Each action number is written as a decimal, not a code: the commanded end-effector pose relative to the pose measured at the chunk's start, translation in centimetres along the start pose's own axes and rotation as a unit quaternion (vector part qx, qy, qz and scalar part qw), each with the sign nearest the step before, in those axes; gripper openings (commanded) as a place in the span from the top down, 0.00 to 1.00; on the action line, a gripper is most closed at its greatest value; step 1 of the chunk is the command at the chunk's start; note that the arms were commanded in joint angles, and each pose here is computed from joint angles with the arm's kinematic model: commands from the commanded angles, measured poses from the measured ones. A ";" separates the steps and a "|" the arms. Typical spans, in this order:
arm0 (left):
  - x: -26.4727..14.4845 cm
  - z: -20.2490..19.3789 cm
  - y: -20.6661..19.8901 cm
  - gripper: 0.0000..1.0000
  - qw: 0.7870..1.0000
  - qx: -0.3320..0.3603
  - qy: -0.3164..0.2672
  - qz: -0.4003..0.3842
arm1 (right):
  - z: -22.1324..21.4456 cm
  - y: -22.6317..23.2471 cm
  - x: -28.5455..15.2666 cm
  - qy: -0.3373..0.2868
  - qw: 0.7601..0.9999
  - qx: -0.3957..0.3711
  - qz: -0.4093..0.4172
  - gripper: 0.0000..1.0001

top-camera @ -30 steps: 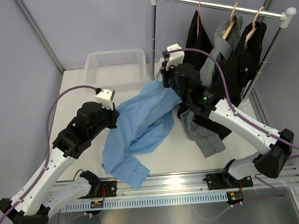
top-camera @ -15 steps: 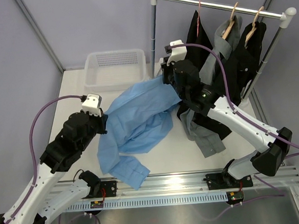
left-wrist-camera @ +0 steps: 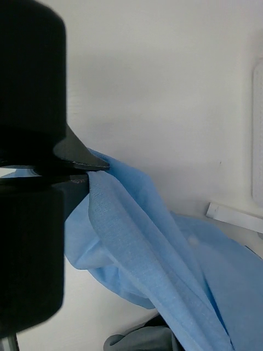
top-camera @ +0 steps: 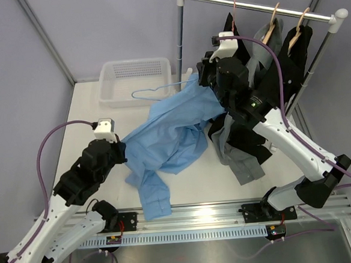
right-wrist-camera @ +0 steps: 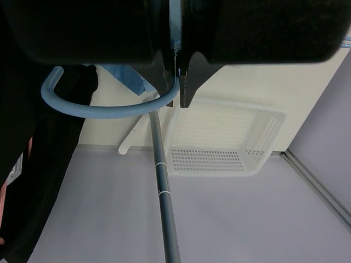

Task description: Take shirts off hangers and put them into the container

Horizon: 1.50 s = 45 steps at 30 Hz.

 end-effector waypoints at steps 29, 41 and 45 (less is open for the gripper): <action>-10.0 6.8 0.4 0.02 0.967 0.078 -0.182 -0.160 | -9.4 6.3 -1.8 0.095 0.966 -0.026 0.239 1.00; -3.8 5.4 -3.2 0.14 0.968 0.118 -0.054 -0.213 | -10.6 8.9 -2.6 0.109 0.943 -0.062 0.309 1.00; -3.1 5.3 -3.7 0.22 0.965 0.128 -0.041 -0.224 | -9.9 8.9 -2.9 0.101 0.942 -0.061 0.314 1.00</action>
Point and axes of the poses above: each gripper's point midway between its finger pads, its own x axis out along the fingers, its own y axis along the line the jaws close on, z = x × y, the point moved 6 cm from there along -x, back along the fingers, and after that the axes turned 15 degrees about x, right-handed, at the moved point
